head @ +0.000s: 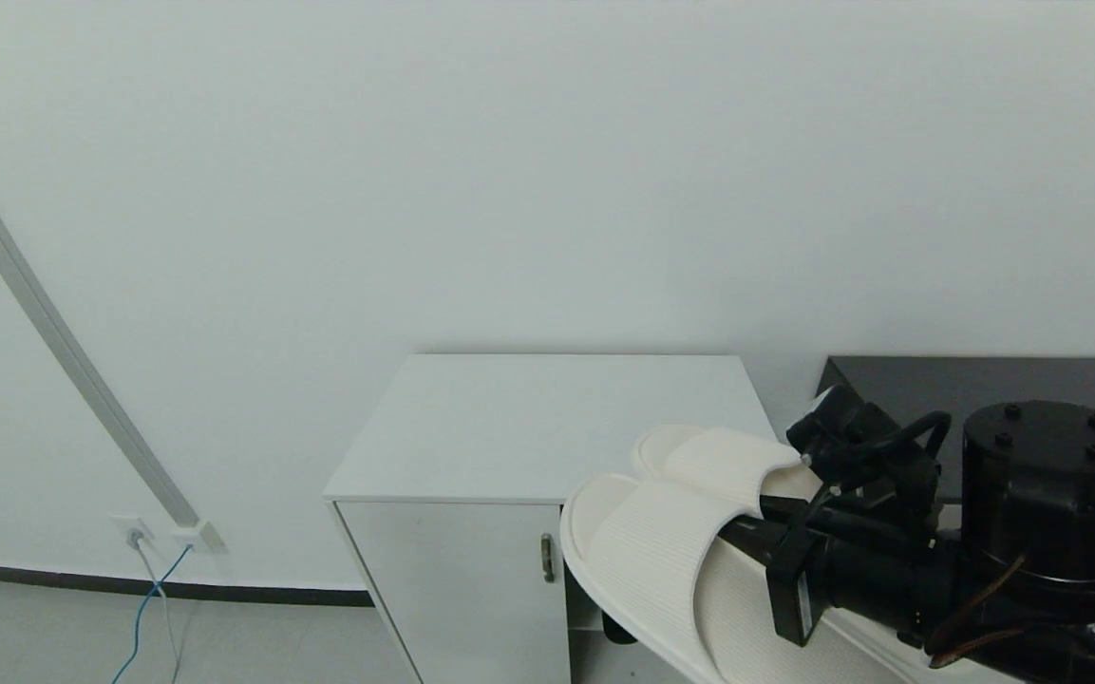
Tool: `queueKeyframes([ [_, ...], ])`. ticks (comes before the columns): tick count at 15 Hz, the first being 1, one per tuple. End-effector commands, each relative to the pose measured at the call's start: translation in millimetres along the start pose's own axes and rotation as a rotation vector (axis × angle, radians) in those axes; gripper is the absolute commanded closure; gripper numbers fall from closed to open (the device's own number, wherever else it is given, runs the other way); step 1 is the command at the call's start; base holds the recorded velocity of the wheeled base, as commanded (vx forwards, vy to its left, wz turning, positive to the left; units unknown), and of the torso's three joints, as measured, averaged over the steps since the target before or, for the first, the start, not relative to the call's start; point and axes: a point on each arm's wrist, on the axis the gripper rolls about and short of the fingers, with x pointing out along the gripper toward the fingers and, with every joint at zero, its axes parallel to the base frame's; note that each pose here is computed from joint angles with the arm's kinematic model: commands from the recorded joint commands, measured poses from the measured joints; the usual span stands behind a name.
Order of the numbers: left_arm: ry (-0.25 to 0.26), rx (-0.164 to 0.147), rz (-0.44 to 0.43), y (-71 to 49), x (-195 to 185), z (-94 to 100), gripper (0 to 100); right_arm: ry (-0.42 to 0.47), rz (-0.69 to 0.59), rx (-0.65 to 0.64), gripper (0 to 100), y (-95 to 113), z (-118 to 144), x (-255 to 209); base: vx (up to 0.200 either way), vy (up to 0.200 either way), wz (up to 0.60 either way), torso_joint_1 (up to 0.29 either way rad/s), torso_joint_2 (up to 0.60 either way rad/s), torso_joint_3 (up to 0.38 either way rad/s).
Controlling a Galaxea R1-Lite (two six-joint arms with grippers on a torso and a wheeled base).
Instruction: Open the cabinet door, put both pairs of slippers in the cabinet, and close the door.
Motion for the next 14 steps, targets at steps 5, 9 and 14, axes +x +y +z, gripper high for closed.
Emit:
queueKeyframes([
  [5, 0.001, 0.0, 0.001, 0.0, 0.1, 0.1, 100, 0.006, 0.01, -0.003, 100, 2.7, -1.3, 0.5, 0.0, 0.0, 0.0, 0.0, 0.0, 0.0],
  [9, 0.001, 0.0, 0.001, 0.0, 0.1, 0.1, 100, 0.01, 0.019, -0.005, 100, 5.1, -2.5, 0.2, 0.0, 0.0, 0.0, 0.0, 0.0, 0.0],
  [14, 0.002, 0.0, 0.001, 0.0, 0.1, -0.1, 100, 0.016, 0.021, -0.009, 100, 5.5, -4.1, 0.2, 0.0, 0.0, 0.0, 0.0, 0.0, 0.0],
])
